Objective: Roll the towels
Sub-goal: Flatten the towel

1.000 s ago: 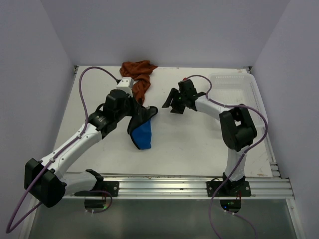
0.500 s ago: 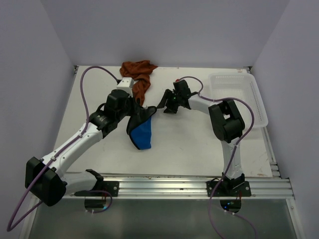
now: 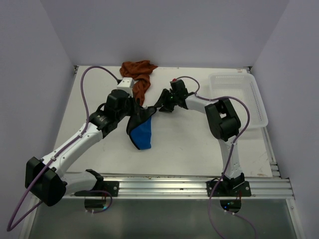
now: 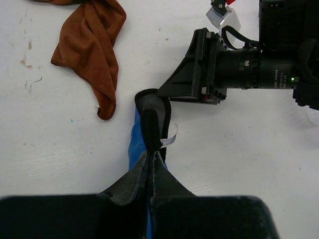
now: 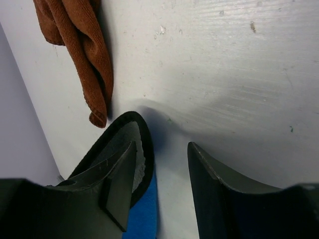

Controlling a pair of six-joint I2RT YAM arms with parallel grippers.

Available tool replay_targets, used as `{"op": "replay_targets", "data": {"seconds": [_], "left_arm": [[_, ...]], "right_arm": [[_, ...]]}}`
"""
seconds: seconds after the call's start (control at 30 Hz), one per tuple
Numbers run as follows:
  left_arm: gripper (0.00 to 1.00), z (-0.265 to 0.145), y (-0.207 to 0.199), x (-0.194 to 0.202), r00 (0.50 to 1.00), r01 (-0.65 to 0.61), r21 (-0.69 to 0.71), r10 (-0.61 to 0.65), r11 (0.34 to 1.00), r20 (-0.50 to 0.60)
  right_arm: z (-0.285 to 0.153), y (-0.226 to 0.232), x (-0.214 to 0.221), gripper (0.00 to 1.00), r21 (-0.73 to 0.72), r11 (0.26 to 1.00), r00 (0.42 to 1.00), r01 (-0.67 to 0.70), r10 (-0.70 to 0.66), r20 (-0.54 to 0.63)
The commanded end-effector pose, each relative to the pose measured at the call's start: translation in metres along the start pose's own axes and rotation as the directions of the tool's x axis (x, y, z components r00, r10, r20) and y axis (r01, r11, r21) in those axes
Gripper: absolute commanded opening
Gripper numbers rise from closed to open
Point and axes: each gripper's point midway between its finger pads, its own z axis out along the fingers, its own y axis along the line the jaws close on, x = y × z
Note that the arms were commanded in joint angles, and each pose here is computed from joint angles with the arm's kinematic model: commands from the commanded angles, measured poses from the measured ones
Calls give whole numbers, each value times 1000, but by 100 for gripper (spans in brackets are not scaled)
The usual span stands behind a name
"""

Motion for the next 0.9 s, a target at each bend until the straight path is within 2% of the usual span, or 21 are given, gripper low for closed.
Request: {"op": "replay_targets", "data": {"seconds": [0.0,0.13,0.37,0.5,0.57,0.7,0.83,0.87], "left_arm": [[0,-5,-3,-15,999,-19,0,19,1000,32],[0,-6,-2,-15,999,-22,-3,22,1000,36],[0,-6,-1,-14,999,-24,-7,24,1000,34],[0,-10,2,-15,999,-18,-21,19,1000,41],[0,-12,5,-14,999,-13,-33,14,999,39],[0,-18,14,-17,998,22,-78,-17,997,67],[0,-21,25,-14,994,94,-71,-90,993,61],[0,-25,26,-17,990,122,-58,-117,991,74]], "right_arm": [[6,25,-1,49,-66,997,999,32,-32,-2],[9,23,1,47,-57,998,999,31,-32,-10],[5,24,-6,28,-24,998,998,62,-62,6],[-1,28,-10,6,-16,996,996,85,-85,3],[-5,33,-15,0,-24,995,995,100,-99,9],[-32,47,-26,0,-17,987,986,160,-159,47],[-76,69,-33,0,-31,959,953,283,-278,118],[-99,79,-33,0,-43,948,940,315,-305,152]]}}
